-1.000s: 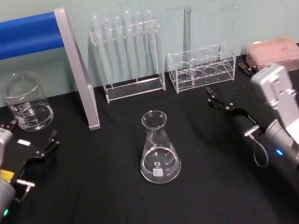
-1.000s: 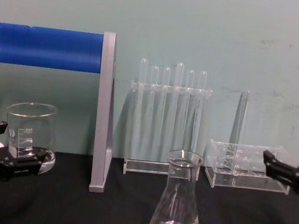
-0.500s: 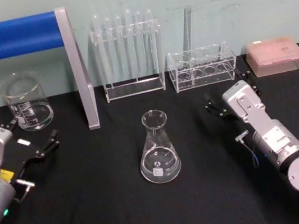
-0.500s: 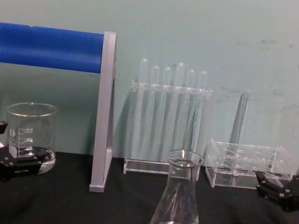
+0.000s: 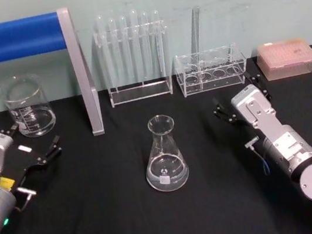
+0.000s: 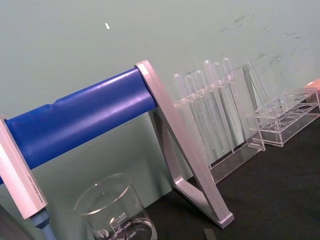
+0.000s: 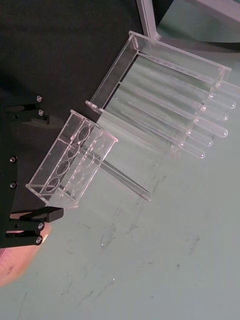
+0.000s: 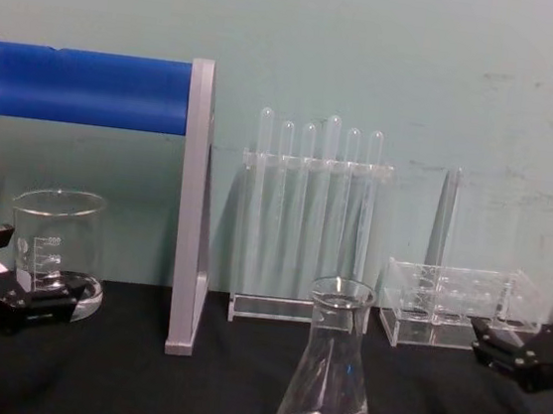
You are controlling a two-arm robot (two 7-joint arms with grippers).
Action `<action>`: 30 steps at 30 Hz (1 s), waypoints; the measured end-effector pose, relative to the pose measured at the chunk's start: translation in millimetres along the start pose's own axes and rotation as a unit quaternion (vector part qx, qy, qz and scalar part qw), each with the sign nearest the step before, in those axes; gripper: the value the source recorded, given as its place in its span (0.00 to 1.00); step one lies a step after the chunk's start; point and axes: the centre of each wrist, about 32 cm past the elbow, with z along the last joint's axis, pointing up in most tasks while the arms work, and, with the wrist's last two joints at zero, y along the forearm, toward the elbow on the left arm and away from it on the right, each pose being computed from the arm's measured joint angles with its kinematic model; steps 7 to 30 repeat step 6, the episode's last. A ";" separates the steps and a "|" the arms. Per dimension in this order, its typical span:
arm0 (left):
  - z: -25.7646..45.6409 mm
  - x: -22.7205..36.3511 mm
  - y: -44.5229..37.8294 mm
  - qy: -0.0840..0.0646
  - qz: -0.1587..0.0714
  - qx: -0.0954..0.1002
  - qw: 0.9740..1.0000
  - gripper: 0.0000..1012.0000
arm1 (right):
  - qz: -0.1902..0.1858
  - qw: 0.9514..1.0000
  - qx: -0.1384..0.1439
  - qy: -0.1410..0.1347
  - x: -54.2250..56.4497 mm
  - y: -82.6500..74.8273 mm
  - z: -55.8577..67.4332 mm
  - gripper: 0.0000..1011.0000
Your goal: Grasp the erlenmeyer flask with one hand, shake it three times, then place it back.
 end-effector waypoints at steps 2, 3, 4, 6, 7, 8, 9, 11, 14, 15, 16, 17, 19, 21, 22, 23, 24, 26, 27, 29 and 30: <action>0.0 0.0 0.0 0.000 0.000 0.000 1.000 0.99 | 0.000 1.000 0.000 0.000 0.2 -0.1 0.1 0.99; 0.0 0.0 0.0 0.000 0.000 0.000 1.000 0.99 | 0.000 1.000 0.000 0.001 0.3 -0.1 0.1 0.99; 0.0 0.0 0.0 0.000 0.000 0.000 1.000 0.99 | 0.000 1.000 0.000 0.001 0.4 -0.1 0.2 0.99; 0.0 0.0 0.0 0.000 0.000 0.000 1.000 0.99 | 0.000 1.000 0.000 0.001 0.5 -0.2 0.2 0.99; 0.0 0.0 0.0 0.000 0.000 0.000 1.000 0.99 | 0.000 1.000 0.000 0.001 0.5 -0.2 0.2 0.99; 0.0 0.0 0.0 0.000 0.000 0.000 1.000 0.99 | 0.000 1.000 0.000 0.001 0.5 -0.2 0.2 0.99; 0.0 0.0 0.0 0.000 0.000 0.000 1.000 0.99 | 0.000 1.000 0.000 0.001 0.5 -0.2 0.2 0.99; 0.0 0.0 0.0 0.000 0.000 0.000 1.000 0.99 | 0.000 1.000 0.000 0.001 0.5 -0.2 0.2 0.99; 0.0 0.0 0.0 0.000 0.000 0.000 1.000 0.99 | 0.000 1.000 0.000 0.001 0.5 -0.2 0.2 0.99; 0.0 0.0 0.0 0.000 0.000 0.000 1.000 0.99 | 0.000 1.000 0.000 0.001 0.5 -0.2 0.2 0.99; 0.0 0.0 0.0 0.000 0.000 0.000 1.000 0.99 | 0.000 1.000 0.000 0.001 0.5 -0.2 0.2 0.99; 0.0 0.0 0.0 0.000 0.000 0.000 1.000 0.99 | 0.000 1.000 0.000 0.001 0.5 -0.2 0.2 0.99; 0.0 0.0 0.0 0.000 0.000 0.000 1.000 0.99 | 0.000 1.000 0.000 0.001 0.5 -0.2 0.2 0.99; 0.0 0.0 0.0 0.000 0.000 0.000 1.000 0.99 | 0.000 1.000 0.000 0.001 0.5 -0.2 0.2 0.99; 0.0 0.0 0.0 0.000 0.000 0.000 1.000 0.99 | 0.000 1.000 0.000 0.001 0.5 -0.2 0.2 0.99; 0.0 0.0 0.0 0.000 0.000 0.000 1.000 0.99 | 0.000 1.000 0.000 0.001 0.5 -0.2 0.2 0.99; 0.0 0.0 0.0 0.000 0.000 0.000 1.000 0.99 | 0.000 1.000 0.000 0.001 0.5 -0.2 0.2 0.99; 0.0 0.0 0.0 0.000 0.000 0.000 1.000 0.99 | 0.000 1.000 0.000 0.001 0.5 -0.2 0.2 0.99; 0.0 0.0 0.0 0.000 0.000 0.000 1.000 0.99 | 0.000 1.000 0.000 0.001 0.5 -0.2 0.2 0.99; 0.0 0.0 0.0 0.000 0.000 0.000 1.000 0.99 | 0.000 1.000 0.000 0.001 0.5 -0.2 0.2 0.99; 0.0 0.0 0.0 0.000 0.000 0.000 1.000 0.99 | 0.000 1.000 0.000 0.001 0.5 -0.2 0.2 0.99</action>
